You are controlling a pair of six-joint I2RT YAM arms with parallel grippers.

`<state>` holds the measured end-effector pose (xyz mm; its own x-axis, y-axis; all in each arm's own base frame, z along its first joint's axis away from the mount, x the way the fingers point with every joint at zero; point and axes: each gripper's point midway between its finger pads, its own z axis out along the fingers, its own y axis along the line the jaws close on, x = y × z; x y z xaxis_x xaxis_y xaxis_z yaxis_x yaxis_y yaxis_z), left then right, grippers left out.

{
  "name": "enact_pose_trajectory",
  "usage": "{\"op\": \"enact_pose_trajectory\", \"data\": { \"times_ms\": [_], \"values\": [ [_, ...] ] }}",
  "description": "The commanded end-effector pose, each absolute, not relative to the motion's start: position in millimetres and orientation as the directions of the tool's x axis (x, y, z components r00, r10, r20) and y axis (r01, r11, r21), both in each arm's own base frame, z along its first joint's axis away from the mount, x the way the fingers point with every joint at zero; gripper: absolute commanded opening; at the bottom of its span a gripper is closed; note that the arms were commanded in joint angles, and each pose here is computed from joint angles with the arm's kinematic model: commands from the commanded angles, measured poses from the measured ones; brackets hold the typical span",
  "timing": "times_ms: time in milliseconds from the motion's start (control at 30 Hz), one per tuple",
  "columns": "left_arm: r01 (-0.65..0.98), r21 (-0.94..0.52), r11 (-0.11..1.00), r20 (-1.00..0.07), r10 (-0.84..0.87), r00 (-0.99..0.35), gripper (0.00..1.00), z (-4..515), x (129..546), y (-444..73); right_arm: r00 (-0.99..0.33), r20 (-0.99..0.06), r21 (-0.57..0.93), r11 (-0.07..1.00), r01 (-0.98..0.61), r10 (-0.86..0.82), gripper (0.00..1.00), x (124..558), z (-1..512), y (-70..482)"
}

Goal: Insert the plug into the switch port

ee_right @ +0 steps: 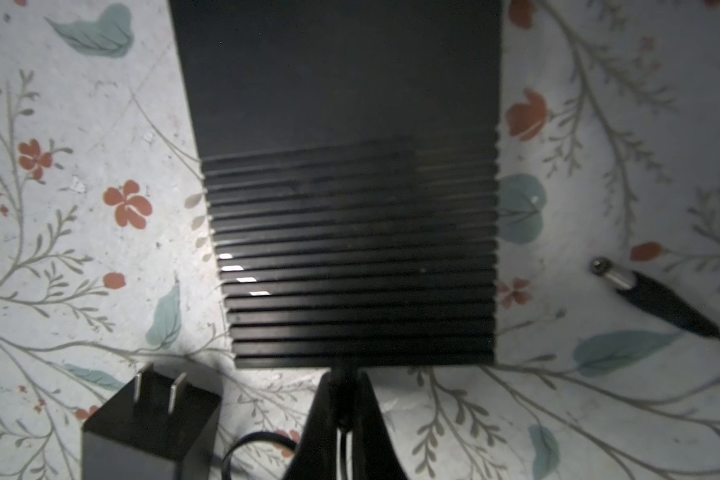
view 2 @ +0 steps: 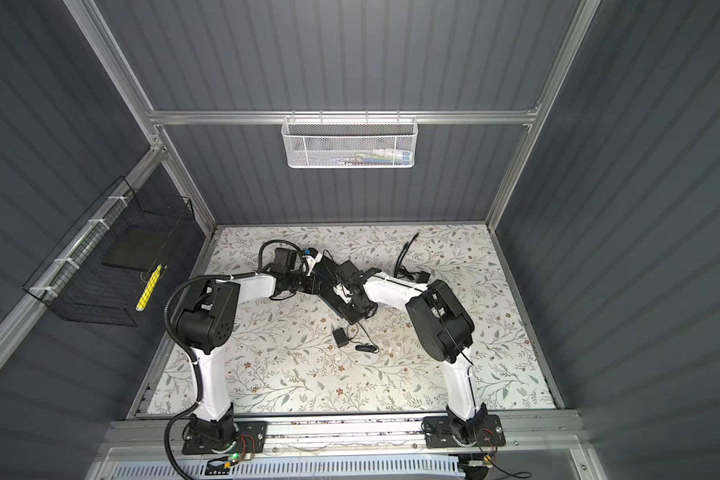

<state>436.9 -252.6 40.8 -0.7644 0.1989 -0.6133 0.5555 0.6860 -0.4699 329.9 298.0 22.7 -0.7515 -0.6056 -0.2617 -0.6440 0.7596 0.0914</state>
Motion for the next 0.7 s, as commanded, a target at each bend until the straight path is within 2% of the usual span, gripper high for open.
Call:
{"op": "enact_pose_trajectory", "data": {
  "times_ms": [0, 667],
  "values": [
    [0.509, -0.604, 0.614, -0.4, 0.319, -0.859, 0.41, 6, 357, -280, -0.683, -0.508, 0.08, 0.76, -0.644, -0.525, 0.0, 388, 65, 336],
    [0.549, -0.571, 0.61, -0.408, 0.369, -0.835, 0.41, -1, 342, -290, -0.69, -0.503, 0.08, 0.767, -0.637, -0.52, 0.0, 397, 72, 341]
  ]
}}
